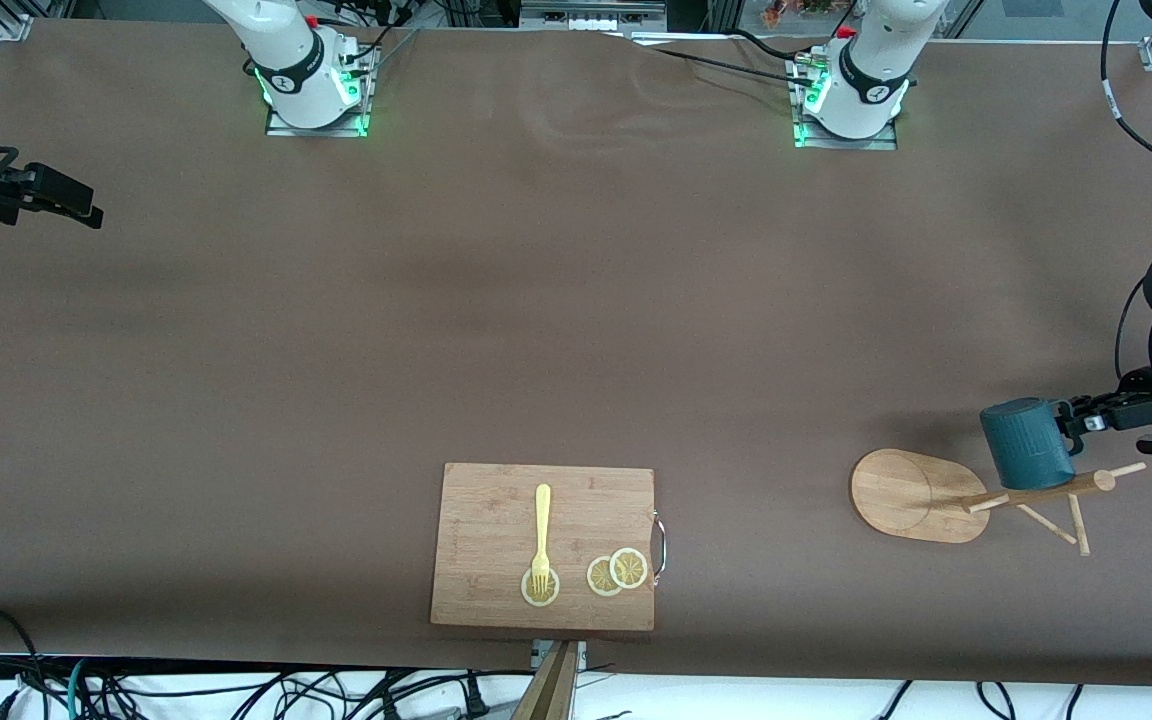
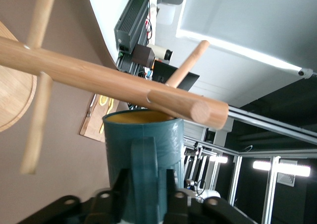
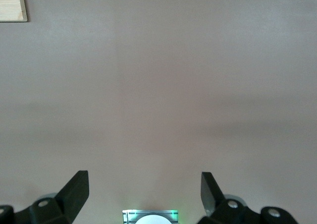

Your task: Pass cup and hang on rack

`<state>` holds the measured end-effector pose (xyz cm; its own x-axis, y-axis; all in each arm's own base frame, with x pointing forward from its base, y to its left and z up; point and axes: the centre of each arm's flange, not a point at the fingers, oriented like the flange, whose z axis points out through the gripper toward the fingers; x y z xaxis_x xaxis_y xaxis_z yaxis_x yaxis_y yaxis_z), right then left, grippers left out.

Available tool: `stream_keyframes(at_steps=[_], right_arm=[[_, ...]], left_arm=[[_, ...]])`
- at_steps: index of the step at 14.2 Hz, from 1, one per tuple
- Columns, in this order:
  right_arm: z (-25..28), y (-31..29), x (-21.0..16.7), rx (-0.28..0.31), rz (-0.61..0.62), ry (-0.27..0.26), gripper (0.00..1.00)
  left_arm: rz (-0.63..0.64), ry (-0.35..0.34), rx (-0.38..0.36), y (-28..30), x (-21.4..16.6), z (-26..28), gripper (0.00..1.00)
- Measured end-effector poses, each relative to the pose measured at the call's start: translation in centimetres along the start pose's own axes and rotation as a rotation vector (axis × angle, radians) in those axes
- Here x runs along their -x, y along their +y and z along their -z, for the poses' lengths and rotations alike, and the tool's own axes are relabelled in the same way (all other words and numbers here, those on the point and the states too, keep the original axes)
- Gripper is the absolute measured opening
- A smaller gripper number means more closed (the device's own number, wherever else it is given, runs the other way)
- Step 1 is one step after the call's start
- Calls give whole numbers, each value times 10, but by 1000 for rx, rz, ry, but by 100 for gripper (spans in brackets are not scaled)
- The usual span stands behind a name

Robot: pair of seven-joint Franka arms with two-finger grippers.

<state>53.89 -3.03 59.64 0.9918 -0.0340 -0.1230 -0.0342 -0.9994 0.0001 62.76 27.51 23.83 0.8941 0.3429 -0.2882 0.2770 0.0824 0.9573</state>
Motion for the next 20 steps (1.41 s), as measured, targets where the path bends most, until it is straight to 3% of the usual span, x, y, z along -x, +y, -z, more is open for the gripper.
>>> stream_keyframes(at_steps=[6,12,20], right_arm=[[0,0,0,0,0,0,100],[0,0,0,0,0,0,100],[0,0,0,0,0,0,100]], left_arm=[[3,22,-38,-18,-3,19,100],[-95,5,-231,11,-6,49,100],[-267,-106,-695,122,34,101,100]])
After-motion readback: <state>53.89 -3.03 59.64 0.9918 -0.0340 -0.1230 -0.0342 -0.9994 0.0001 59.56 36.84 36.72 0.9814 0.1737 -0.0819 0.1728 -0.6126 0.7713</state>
